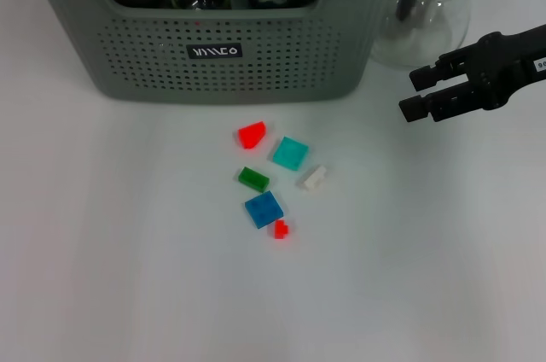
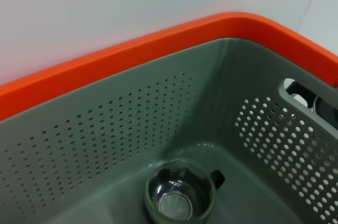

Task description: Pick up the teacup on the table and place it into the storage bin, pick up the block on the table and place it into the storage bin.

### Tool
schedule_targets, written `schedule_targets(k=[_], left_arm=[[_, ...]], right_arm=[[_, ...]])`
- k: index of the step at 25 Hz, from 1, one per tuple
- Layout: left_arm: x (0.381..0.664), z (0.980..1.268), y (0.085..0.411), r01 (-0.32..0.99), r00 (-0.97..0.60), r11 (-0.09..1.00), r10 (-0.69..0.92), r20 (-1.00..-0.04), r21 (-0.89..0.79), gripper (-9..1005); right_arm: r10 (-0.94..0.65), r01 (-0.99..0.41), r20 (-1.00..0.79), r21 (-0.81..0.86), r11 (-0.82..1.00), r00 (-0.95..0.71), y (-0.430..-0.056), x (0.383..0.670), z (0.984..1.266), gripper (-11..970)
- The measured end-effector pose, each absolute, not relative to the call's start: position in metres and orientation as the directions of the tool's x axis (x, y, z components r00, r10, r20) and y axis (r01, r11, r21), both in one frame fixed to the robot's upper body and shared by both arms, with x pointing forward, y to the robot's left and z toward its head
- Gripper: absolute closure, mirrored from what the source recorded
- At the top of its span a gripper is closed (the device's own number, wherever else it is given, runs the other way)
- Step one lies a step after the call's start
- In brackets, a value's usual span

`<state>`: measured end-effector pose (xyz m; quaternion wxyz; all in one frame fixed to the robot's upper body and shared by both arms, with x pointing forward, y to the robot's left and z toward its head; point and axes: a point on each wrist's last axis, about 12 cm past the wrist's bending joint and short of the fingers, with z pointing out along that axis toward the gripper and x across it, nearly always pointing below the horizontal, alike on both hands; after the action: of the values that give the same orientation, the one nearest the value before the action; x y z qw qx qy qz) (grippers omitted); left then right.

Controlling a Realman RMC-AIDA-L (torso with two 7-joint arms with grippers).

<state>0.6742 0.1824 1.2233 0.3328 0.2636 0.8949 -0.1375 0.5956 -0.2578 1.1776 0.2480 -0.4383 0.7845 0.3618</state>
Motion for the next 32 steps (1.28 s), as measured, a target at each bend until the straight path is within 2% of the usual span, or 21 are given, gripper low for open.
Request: schedule_targets(k=[5,11,14,17,20,21,25,29,32], left_arm=[[0.672,1.23,0.183,0.577,-0.623,0.814,0.387,-0.68,-0.065,248],[0.644,1.266,0.194,0.654,-0.522,0.745,0.32,-0.791,-0.131,247],[0.612,1.283,0.205,0.791,-0.403,0.583,0.269,-0.875,-0.185,247],[0.582,1.288,0.218,0.905,-0.269,0.395,0.243,-0.932,-0.158,248],[0.559,1.281,0.229,0.956,-0.211,0.255,0.266,-0.94,-0.142,248],[0.558,1.279,0.229,0.958,-0.215,0.247,0.273,-0.938,-0.147,248],[0.547,1.25,0.224,0.936,-0.341,0.235,0.41,-0.846,-0.264,249],[0.543,1.216,0.207,0.866,-0.5,0.348,0.572,-0.65,-0.36,250],[0.544,1.197,0.191,0.813,-0.581,0.454,0.622,-0.525,-0.363,251]], right_arm=[[-0.508,-0.866,-0.706,0.351,0.355,-0.494,-0.259,0.595,1.177,273],[-0.509,-0.868,-0.707,0.348,0.353,-0.49,-0.26,0.594,1.176,273],[-0.508,-0.868,-0.707,0.349,0.354,-0.492,-0.26,0.594,1.175,273],[-0.507,-0.867,-0.707,0.349,0.357,-0.493,-0.261,0.594,1.175,273],[-0.505,-0.866,-0.707,0.35,0.358,-0.495,-0.262,0.593,1.175,273],[-0.504,-0.865,-0.707,0.351,0.358,-0.495,-0.262,0.593,1.175,273],[-0.501,-0.863,-0.707,0.354,0.361,-0.5,-0.262,0.593,1.173,273],[-0.501,-0.861,-0.704,0.357,0.364,-0.503,-0.261,0.593,1.173,273],[-0.499,-0.861,-0.706,0.354,0.366,-0.503,-0.262,0.593,1.172,273]])
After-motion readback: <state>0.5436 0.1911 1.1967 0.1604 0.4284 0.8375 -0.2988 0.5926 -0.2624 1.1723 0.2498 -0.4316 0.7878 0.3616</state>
